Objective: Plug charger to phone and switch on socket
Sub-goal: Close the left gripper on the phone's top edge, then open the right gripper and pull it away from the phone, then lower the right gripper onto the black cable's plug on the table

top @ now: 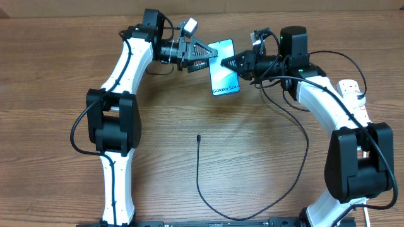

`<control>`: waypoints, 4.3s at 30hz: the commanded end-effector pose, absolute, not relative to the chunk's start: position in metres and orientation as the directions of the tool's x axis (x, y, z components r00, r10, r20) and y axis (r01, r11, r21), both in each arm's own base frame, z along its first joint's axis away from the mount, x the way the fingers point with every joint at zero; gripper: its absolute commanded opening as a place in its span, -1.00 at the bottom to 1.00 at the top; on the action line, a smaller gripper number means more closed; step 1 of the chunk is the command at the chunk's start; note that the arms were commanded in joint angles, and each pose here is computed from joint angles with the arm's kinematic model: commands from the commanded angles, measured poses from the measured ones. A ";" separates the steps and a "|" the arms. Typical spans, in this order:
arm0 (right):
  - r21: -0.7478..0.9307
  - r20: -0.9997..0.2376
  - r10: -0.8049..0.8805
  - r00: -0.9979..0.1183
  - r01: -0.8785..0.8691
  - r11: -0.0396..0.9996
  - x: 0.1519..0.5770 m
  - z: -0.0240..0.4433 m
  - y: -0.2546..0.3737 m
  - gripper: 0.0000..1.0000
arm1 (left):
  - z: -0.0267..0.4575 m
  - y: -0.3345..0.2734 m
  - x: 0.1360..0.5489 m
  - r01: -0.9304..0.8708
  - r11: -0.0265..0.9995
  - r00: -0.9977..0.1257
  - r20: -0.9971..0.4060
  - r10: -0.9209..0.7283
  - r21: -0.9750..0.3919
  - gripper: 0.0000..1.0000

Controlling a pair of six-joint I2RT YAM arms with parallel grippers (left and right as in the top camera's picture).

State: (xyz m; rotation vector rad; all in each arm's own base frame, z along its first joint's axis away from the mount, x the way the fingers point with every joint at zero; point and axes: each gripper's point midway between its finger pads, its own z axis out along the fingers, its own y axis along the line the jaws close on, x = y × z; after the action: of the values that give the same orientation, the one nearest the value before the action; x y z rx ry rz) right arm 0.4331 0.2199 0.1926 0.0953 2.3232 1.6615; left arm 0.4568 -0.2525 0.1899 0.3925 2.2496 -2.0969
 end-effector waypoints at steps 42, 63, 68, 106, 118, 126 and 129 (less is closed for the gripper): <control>0.916 -0.235 0.249 -0.940 -0.128 0.381 0.433 0.213 0.252 -0.01 | 0.215 -0.279 0.453 0.110 -0.034 -0.968 -0.115 0.224 -0.993 -0.87; 0.938 -0.230 0.137 -0.964 -0.182 0.295 0.412 0.224 0.261 -0.93 | 0.215 -0.282 0.452 0.110 -0.034 -0.967 -0.115 0.229 -0.993 -0.32; 0.942 -0.226 0.160 -0.961 -0.173 0.289 0.417 0.228 0.261 -0.92 | 0.216 -0.286 0.450 0.120 -0.038 -0.963 -0.126 0.237 -0.992 -0.40; 0.808 -0.160 -0.112 -0.981 -0.196 0.556 0.340 0.133 0.228 0.79 | 0.124 -0.211 0.457 -0.079 0.459 -0.995 0.100 0.023 -0.885 -0.92; 0.430 -0.109 0.010 -0.994 -0.038 0.902 0.320 0.073 0.248 -0.93 | 0.123 -0.161 0.449 -0.217 0.463 -0.975 0.218 -0.052 -0.860 -0.92; 0.216 -0.185 0.098 -0.978 0.057 0.975 0.300 0.053 0.258 -0.74 | 0.112 -0.147 0.440 -0.226 0.534 -0.971 0.234 -0.053 -0.815 -0.92; 0.179 -0.206 0.090 -0.974 0.053 0.982 0.295 0.048 0.263 -0.61 | 0.111 -0.148 0.440 -0.201 0.536 -0.976 0.214 -0.038 -0.820 -0.92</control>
State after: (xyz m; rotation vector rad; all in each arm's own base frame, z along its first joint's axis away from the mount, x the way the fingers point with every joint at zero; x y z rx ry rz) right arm 0.2859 0.2744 0.0515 -0.0072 2.9787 0.4014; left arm 0.4399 -0.1444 0.1066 -0.3215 2.9247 -1.5798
